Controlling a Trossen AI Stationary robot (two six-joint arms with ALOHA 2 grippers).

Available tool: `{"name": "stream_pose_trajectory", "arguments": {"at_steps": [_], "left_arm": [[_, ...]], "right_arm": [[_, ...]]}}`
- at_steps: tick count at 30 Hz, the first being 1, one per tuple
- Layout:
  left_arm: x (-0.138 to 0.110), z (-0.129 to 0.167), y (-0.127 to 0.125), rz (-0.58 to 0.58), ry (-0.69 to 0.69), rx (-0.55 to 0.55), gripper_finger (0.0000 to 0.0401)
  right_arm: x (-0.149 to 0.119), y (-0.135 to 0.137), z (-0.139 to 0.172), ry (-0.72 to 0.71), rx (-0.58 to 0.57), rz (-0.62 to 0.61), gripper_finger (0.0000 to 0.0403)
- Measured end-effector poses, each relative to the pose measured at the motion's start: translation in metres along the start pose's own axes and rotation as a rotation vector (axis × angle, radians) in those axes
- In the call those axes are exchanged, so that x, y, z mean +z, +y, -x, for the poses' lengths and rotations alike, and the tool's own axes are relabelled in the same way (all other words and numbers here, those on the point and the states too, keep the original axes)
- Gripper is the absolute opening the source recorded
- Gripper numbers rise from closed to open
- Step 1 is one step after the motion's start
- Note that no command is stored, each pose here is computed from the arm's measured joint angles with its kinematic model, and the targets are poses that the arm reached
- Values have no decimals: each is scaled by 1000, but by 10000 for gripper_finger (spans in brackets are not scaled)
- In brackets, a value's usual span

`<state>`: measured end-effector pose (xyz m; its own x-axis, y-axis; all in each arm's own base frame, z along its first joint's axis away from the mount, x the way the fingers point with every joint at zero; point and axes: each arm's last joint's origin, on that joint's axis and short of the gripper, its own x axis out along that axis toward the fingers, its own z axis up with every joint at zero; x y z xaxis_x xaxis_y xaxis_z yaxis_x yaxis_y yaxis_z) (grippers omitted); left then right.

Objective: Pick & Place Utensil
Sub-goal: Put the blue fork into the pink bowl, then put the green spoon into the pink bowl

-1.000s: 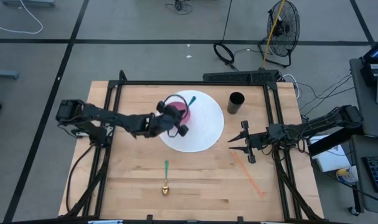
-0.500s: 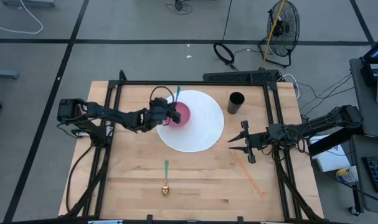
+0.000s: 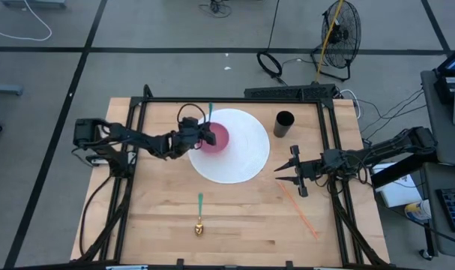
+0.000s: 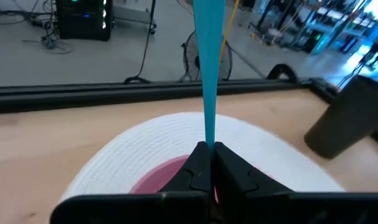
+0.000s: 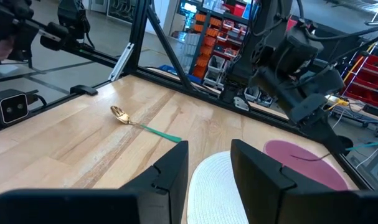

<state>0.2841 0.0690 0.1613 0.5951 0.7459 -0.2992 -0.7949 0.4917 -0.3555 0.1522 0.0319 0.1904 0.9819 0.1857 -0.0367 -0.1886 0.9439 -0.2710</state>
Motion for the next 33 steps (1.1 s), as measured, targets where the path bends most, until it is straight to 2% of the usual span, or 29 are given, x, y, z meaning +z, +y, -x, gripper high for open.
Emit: {"name": "stream_pose_trajectory", "arguments": {"at_steps": [7,16,24,33], "left_arm": [[-14,-12,3,6,13,21,6],[-15,-14,5,12,13,26,22],[-15,-14,5,6,14,26,6],[-14,-15,6,13,10,33,49]], "right_arm": [[0,0,0,1,1,0,116],[0,0,0,5,2,4,116],[0,0,0,4,2,3,116],[0,0,0,4,1,3,116]]}}
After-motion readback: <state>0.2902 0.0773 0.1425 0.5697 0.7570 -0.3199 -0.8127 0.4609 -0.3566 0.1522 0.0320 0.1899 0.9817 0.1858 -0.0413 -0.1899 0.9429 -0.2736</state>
